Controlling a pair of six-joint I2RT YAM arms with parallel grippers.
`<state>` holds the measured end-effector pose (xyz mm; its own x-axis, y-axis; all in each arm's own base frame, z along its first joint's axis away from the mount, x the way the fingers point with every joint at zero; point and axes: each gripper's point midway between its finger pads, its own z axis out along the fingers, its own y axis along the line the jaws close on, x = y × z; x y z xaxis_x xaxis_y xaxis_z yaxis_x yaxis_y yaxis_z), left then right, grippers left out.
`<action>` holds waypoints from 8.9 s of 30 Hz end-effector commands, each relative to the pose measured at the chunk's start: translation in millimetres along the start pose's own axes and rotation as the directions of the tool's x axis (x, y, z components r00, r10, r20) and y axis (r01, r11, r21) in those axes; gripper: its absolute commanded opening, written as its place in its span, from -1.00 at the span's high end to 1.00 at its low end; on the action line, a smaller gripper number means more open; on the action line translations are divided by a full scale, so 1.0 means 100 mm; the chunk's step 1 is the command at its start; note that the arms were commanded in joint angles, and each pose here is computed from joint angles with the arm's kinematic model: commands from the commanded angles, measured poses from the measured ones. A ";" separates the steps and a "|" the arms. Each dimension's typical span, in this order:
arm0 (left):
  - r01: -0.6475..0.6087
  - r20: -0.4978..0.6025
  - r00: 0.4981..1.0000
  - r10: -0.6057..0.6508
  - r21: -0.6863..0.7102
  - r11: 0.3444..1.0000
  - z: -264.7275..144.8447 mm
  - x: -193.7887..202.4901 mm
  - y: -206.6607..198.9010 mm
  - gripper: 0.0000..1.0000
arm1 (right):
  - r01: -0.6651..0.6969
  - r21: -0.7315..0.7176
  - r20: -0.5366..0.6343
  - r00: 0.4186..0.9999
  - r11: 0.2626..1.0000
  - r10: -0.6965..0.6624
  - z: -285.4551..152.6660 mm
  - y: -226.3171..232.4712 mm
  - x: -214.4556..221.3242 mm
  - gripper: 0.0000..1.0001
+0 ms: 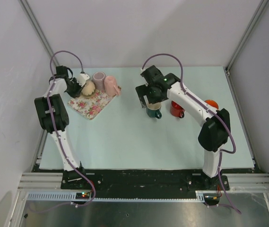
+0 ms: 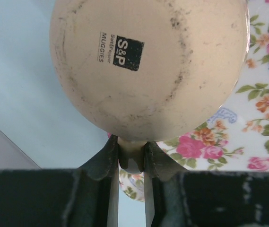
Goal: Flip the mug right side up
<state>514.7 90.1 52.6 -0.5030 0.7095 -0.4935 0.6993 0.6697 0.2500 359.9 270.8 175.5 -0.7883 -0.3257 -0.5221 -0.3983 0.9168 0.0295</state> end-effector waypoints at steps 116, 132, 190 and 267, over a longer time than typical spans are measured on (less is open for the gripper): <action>-0.876 0.303 0.435 0.848 -0.076 0.477 -0.72 -1.92 -1.61 -0.78 | 0.157 -0.343 0.075 0.987 0.926 -0.140 -0.50 0.78 1.06 -0.99; -0.948 0.187 0.317 0.930 0.022 0.318 0.29 -1.99 -1.46 -0.76 | -0.002 -0.278 -0.009 1.000 0.961 0.000 -0.36 0.41 1.31 -0.99; -0.048 0.657 0.708 -0.261 0.413 0.909 -3.06 -3.24 -2.41 1.00 | 0.070 -0.823 0.439 0.707 0.564 0.554 -1.73 0.99 -0.80 -0.99; 0.688 0.303 0.718 -0.626 -0.176 0.704 0.18 -1.94 0.20 -0.99 | -0.200 0.065 -0.098 0.974 0.978 0.206 -0.54 -0.36 1.63 -0.48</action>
<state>615.6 -24.1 127.3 -0.6990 0.0385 -0.7141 0.0215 0.9992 0.0329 213.3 171.0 109.7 -0.9253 -0.1380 -0.3534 -0.1847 0.9775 0.1019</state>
